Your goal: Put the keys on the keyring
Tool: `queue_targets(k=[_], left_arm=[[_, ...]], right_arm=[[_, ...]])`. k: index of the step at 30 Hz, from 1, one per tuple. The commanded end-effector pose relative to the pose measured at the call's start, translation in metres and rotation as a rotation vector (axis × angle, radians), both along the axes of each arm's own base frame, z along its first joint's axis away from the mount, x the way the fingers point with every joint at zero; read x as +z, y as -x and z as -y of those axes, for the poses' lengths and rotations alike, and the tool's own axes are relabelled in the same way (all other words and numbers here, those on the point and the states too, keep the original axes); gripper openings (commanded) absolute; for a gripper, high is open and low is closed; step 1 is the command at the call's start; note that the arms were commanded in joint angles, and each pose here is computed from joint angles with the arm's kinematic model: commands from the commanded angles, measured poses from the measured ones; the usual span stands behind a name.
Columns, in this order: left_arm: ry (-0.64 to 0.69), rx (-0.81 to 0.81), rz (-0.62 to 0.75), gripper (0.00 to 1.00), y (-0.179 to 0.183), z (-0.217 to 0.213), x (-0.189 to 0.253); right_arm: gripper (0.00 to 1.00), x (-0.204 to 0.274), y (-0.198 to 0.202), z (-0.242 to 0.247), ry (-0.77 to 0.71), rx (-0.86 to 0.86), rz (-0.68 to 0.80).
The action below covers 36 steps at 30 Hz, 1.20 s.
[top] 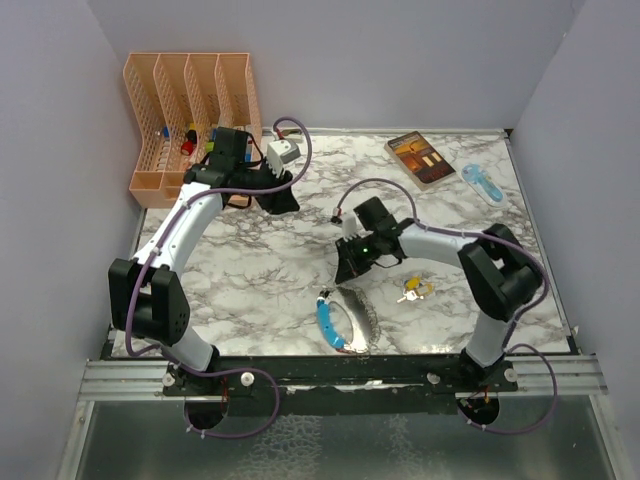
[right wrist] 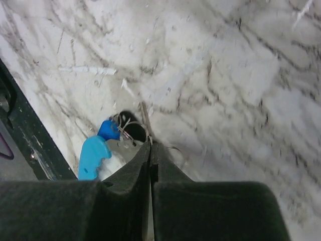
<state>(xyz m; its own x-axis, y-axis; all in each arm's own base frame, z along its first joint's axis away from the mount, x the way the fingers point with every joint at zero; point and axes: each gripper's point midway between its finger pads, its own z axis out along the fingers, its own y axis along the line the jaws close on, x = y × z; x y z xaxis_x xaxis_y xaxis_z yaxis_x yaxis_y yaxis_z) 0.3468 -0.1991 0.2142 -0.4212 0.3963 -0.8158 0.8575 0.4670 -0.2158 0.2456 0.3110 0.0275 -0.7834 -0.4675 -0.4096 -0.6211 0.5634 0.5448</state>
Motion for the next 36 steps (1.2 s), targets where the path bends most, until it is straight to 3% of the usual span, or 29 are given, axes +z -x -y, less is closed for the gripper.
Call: queue_targets(k=[1, 7, 15, 20, 27, 36], left_arm=[[0.172, -0.01, -0.05, 0.38, 0.0, 0.02, 0.016], [0.339, -0.021, -0.107, 0.4, 0.002, 0.043, 0.023], [0.411, -0.064, -0.148, 0.52, 0.015, 0.078, 0.004], [0.408, -0.159, -0.173, 0.62, 0.038, 0.1, -0.011], [0.329, -0.193, -0.172, 0.67, 0.037, 0.109, -0.039], [0.367, -0.318, -0.234, 0.74, 0.051, 0.115, -0.059]], right_arm=[[0.01, 0.061, -0.022, -0.012, -0.193, -0.146, 0.246], [0.01, 0.11, -0.036, 0.015, -0.338, -0.443, 0.441], [0.01, 0.131, -0.047, 0.04, -0.441, -0.674, 0.508], [0.01, 0.141, -0.055, 0.046, -0.483, -0.747, 0.547], [0.01, 0.165, -0.064, 0.047, -0.53, -0.78, 0.619], [0.01, 0.176, -0.063, 0.045, -0.562, -0.771, 0.629]])
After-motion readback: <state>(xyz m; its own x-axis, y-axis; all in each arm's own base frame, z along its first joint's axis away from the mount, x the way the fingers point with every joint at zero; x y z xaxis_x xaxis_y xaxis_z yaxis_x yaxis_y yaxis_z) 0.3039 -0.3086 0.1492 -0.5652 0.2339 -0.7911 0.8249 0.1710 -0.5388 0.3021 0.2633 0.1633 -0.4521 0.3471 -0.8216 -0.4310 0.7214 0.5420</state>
